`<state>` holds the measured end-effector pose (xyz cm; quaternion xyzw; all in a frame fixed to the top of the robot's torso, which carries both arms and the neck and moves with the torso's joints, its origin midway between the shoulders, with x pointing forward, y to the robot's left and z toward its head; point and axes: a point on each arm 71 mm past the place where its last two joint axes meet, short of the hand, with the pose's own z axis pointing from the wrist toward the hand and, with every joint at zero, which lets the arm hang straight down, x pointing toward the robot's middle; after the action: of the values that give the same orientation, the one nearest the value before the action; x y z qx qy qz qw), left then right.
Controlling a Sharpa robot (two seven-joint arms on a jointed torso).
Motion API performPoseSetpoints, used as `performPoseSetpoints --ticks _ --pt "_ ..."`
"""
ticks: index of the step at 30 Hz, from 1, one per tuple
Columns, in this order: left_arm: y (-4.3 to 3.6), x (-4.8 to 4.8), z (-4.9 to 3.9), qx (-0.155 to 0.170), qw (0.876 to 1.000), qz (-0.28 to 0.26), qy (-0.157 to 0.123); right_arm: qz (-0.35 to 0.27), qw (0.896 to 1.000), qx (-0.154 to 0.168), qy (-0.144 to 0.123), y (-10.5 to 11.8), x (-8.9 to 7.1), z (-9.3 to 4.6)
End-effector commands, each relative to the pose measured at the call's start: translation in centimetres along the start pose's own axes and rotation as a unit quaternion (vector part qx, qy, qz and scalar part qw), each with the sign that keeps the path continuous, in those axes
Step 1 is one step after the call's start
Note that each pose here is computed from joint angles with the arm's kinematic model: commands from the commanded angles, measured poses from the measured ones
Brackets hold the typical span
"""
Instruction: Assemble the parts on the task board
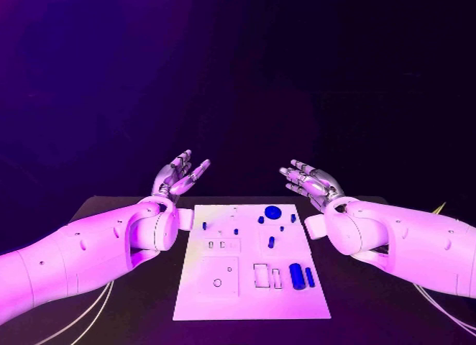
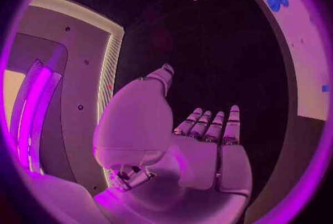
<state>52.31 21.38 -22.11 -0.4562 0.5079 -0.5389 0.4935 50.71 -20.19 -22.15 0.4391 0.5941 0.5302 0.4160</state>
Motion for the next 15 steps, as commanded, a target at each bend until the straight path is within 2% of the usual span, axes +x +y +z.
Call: performPoseSetpoints --ticks 1,3,8,9,12,15 --pt "-0.11 0.07 0.35 0.004 1.000 -0.001 0.009 -0.005 1.000 0.008 0.023 0.2 -0.2 0.5" --pt "-0.11 0.05 0.40 0.004 1.000 -0.001 0.009 -0.009 0.999 0.013 0.034 0.3 -0.4 0.8" --pt "-0.11 0.05 0.40 0.004 1.000 -0.001 0.009 -0.012 0.999 0.016 0.041 0.4 -0.6 0.9" --pt "-0.52 -1.21 0.04 0.001 1.000 -0.005 0.024 -0.149 0.987 -0.057 0.022 1.6 -1.8 1.4" --pt "-0.70 -1.51 -0.13 0.001 0.999 0.003 0.042 -0.202 0.976 -0.083 0.013 2.2 -2.0 1.5" --pt "-0.92 -1.80 -0.41 0.003 0.998 0.014 0.058 -0.256 0.961 -0.101 0.018 2.7 -2.1 1.7"
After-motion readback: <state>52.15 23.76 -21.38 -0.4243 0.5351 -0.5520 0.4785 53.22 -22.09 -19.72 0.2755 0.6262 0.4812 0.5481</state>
